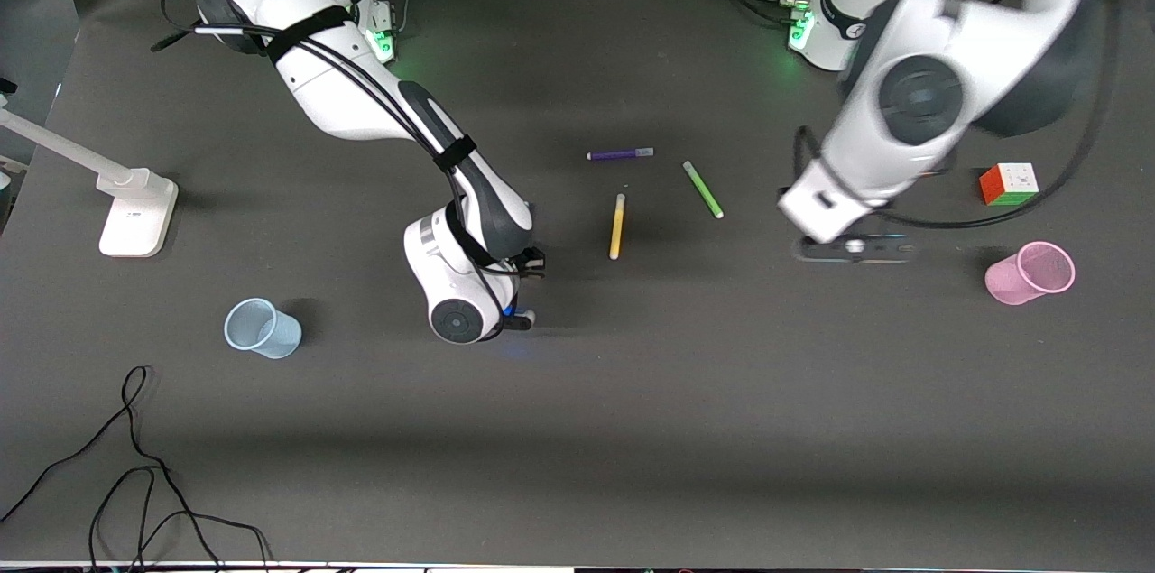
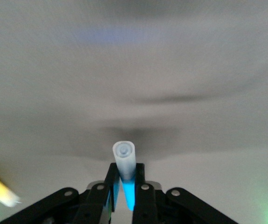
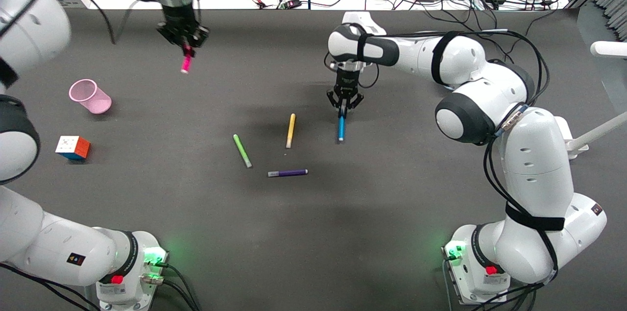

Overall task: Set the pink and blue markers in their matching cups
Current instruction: 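Carry the blue marker to the blue cup while the left gripper carries pink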

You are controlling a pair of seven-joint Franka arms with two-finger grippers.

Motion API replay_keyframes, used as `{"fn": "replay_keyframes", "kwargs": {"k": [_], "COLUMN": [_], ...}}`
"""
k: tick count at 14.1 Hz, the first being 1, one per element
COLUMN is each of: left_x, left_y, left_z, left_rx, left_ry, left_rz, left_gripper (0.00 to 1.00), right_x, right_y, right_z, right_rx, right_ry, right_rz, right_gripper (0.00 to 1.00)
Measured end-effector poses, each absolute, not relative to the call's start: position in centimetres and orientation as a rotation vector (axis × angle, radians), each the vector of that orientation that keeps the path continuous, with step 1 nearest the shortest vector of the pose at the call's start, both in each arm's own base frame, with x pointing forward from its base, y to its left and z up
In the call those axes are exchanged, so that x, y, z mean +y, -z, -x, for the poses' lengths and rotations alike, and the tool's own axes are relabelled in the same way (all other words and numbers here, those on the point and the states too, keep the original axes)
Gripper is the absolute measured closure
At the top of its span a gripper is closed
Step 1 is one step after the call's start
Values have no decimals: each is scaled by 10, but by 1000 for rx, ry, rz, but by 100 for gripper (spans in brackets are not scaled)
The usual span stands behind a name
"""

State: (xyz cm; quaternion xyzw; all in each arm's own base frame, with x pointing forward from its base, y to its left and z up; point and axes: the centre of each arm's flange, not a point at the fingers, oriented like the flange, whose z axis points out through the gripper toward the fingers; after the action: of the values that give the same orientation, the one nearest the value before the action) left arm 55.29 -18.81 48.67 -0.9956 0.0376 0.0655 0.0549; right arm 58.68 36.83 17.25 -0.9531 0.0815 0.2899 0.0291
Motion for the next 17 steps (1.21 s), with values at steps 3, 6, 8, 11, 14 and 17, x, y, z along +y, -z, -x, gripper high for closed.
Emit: {"fn": "replay_keyframes", "kwargs": {"k": [3, 6, 8, 11, 14, 17], "left_x": [-116, -75, -49, 3, 51, 80], "left_y": [-510, -513, -513, -508, -494, -488], "left_z": [-559, -563, -567, -574, -576, -578], "left_rx": [145, 239, 321, 469, 625, 843], "left_ry": [-221, -238, -238, -194, -142, -52], "left_rz": [3036, 3042, 3046, 3047, 3031, 2995], "left_gripper": [82, 82, 82, 82, 82, 82], "right_x": [346, 300, 256, 159, 80, 37], "right_y": [-247, -356, -432, -513, -547, -546], "right_z": [-631, -662, -671, -676, -679, -677], "right_rx": [394, 420, 468, 512, 550, 429], "right_ry": [-663, -335, -152, 22, 146, 182], "right_rz": [2976, 3085, 3105, 3129, 3177, 3218], "right_gripper": [83, 83, 83, 83, 83, 83]}}
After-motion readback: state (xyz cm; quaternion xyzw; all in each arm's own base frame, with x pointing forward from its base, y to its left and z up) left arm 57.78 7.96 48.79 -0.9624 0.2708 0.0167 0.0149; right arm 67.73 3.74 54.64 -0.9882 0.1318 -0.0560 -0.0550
